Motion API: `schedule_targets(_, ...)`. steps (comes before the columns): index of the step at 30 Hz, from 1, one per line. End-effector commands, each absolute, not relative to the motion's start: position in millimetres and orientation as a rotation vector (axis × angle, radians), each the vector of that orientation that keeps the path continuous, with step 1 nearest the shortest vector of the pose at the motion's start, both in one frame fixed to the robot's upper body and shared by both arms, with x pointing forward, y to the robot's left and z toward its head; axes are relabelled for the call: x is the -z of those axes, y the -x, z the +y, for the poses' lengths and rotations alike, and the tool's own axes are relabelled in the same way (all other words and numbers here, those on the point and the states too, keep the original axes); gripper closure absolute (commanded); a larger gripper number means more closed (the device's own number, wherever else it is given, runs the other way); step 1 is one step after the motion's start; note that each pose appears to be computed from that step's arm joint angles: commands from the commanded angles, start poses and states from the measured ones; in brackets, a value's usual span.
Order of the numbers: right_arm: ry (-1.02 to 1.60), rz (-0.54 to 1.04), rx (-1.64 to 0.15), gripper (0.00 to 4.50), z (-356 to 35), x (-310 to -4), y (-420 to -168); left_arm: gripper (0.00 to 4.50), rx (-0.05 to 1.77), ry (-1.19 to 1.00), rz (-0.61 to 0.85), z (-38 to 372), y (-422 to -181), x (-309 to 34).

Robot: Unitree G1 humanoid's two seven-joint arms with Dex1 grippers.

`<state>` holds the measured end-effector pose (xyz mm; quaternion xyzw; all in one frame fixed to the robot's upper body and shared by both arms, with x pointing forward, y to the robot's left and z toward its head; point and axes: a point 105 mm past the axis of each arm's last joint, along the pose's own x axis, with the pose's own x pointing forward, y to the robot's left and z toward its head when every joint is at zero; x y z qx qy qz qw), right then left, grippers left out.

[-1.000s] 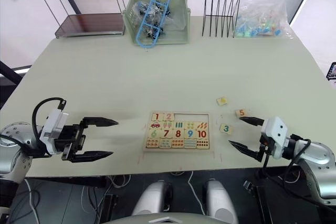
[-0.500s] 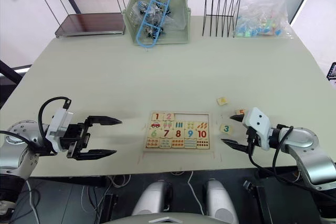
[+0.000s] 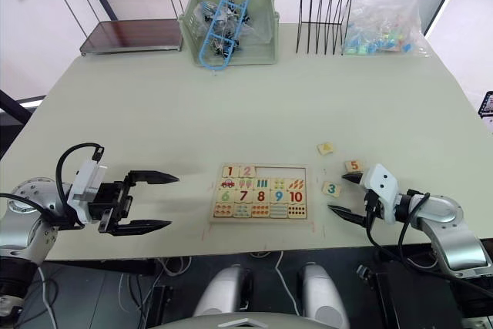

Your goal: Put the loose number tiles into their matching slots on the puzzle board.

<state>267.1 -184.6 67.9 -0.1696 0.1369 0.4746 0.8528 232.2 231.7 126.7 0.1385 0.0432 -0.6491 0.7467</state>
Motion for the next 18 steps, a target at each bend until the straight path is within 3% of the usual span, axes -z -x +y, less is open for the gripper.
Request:
schedule_targets(1, 0.358, 0.293, -1.008, 0.0, -185.3, -66.0, -266.6, 0.04, 1.442, -0.321, 0.064, 234.2, -230.2, -133.6)
schedule_targets(18, 0.422, 0.393, -1.034, 0.0, -183.0, -68.4, -267.5, 0.04, 1.435, -0.311, 0.071, 236.5, -228.6, -124.5)
